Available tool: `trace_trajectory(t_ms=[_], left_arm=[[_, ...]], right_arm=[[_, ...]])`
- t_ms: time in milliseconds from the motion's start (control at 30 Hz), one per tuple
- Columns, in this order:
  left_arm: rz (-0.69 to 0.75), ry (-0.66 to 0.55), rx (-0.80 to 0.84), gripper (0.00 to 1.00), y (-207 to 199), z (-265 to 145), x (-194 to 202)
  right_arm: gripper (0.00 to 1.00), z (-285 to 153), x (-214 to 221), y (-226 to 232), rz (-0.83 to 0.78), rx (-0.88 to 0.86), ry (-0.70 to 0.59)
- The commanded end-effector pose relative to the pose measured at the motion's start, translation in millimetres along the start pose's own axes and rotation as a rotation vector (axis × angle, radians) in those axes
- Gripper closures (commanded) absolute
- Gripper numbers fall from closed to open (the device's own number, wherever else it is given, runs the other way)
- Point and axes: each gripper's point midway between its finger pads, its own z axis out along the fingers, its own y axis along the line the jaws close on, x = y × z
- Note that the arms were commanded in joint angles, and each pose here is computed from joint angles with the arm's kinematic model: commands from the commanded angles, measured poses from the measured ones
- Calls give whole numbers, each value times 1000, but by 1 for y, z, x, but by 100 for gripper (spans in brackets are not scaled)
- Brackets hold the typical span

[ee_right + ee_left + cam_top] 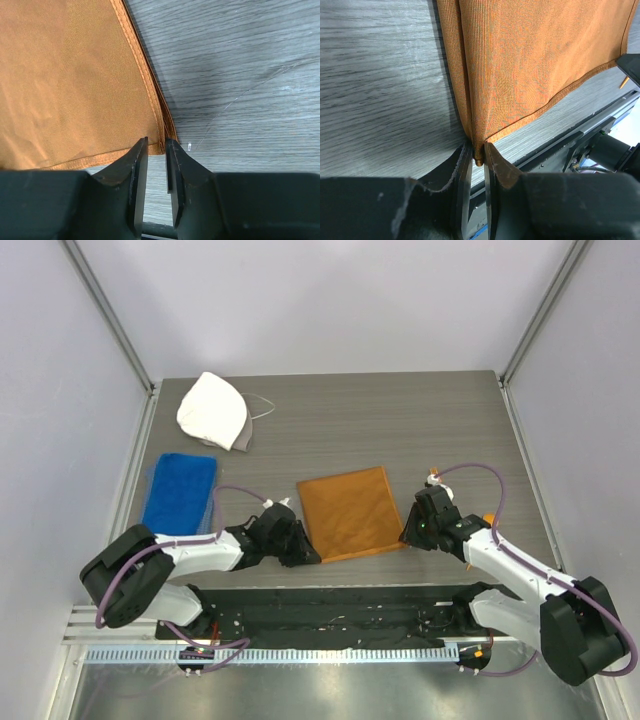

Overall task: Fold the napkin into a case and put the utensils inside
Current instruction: Pick up the top corner of the square-folded napkin from the center of the board.

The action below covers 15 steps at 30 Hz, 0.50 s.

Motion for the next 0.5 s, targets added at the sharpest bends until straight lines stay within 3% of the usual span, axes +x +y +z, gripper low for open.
trace_trajectory(t_ms=[0, 467], left_arm=[[-3, 92, -280, 79, 82, -3, 33], [-9, 96, -283, 78, 85, -3, 35]], right_arm=[[72, -7, -17, 12, -9, -42, -56], [72, -16, -26, 13, -14, -37, -88]])
